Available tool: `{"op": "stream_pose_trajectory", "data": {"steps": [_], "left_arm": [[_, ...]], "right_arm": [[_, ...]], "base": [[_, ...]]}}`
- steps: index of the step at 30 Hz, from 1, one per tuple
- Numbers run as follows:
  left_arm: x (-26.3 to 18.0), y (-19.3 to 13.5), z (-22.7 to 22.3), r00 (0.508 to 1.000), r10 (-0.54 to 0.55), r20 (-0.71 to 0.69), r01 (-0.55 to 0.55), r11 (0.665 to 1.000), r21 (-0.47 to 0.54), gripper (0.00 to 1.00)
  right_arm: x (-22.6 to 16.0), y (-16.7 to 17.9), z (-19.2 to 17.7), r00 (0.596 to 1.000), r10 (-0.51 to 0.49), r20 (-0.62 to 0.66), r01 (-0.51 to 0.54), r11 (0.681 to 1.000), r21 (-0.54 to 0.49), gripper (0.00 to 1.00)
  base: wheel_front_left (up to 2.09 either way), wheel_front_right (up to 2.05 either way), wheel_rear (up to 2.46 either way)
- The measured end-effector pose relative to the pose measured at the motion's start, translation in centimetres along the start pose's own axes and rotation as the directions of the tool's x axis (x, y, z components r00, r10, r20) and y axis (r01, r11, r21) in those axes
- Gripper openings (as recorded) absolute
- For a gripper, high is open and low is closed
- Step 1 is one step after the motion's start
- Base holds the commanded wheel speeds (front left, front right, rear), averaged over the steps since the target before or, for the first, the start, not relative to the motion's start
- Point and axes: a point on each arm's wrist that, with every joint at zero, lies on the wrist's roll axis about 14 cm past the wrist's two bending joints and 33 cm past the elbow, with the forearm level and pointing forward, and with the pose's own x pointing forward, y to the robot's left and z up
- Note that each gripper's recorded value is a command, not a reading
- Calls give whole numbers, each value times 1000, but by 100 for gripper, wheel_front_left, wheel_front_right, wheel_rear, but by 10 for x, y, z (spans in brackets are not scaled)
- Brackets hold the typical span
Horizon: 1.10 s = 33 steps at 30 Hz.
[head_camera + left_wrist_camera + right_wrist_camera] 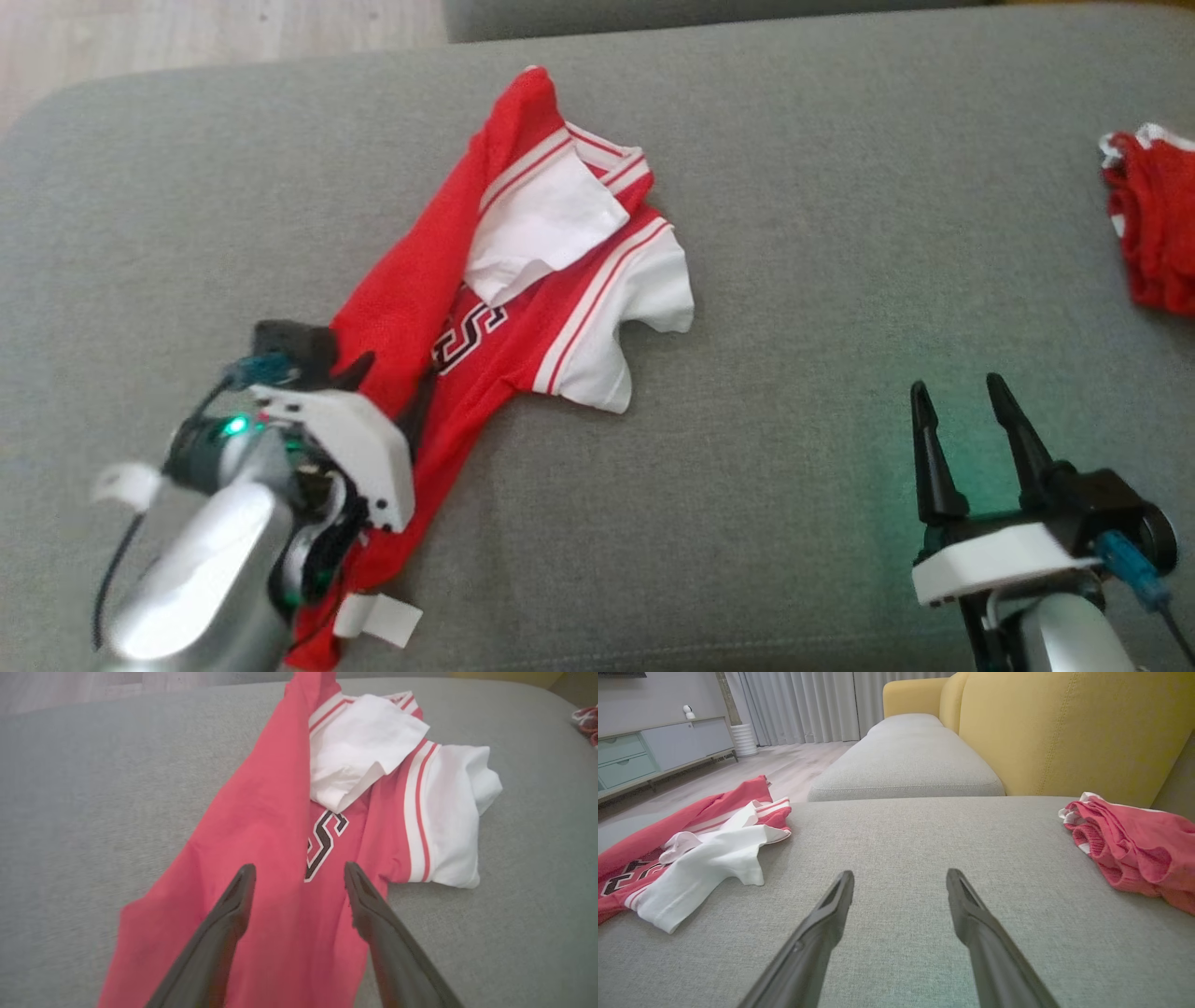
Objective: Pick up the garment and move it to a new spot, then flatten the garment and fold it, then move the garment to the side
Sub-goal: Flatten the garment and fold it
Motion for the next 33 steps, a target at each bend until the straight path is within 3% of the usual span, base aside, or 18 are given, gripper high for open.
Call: {"op": "stream_pose_trajectory", "data": {"steps": [5, 6, 7, 14, 22, 31, 32, 33], "left_arm": [[30, 9, -24, 994, 43, -102, -31, 992, 121, 100], [35, 16, -26, 992, 61, -112, -45, 989, 143, 72], [44, 24, -24, 991, 84, -109, -64, 982, 177, 0], [79, 33, 13, 997, 70, -37, -60, 974, 220, 0], [109, 37, 99, 974, 46, 222, -103, 963, 249, 0], [128, 24, 111, 966, -4, 259, -61, 968, 245, 0], [130, 25, 107, 970, -3, 243, -62, 963, 262, 27], [132, 26, 103, 974, 0, 227, -63, 960, 272, 100]], "right_arm": [[0, -8, -3, 1000, -24, -10, 24, 1000, 8, 100], [-1, -9, -5, 999, -29, -16, 30, 1000, 9, 100], [-2, -13, -8, 999, -42, -24, 43, 999, 10, 100], [3, -23, -5, 998, -68, -18, 68, 998, 8, 100], [6, -30, -3, 996, -88, -14, 88, 996, 10, 100], [2, -38, -4, 993, -114, -19, 114, 993, 14, 100], [3, -40, -3, 993, -118, -17, 118, 993, 14, 100], [2, -41, -3, 992, -122, -17, 122, 992, 14, 100]], "base": [[0, 0, 0], [0, 0, 0], [0, 0, 0], [0, 0, 0], [0, 0, 0], [0, 0, 0], [0, 0, 0], [0, 0, 0]]}}
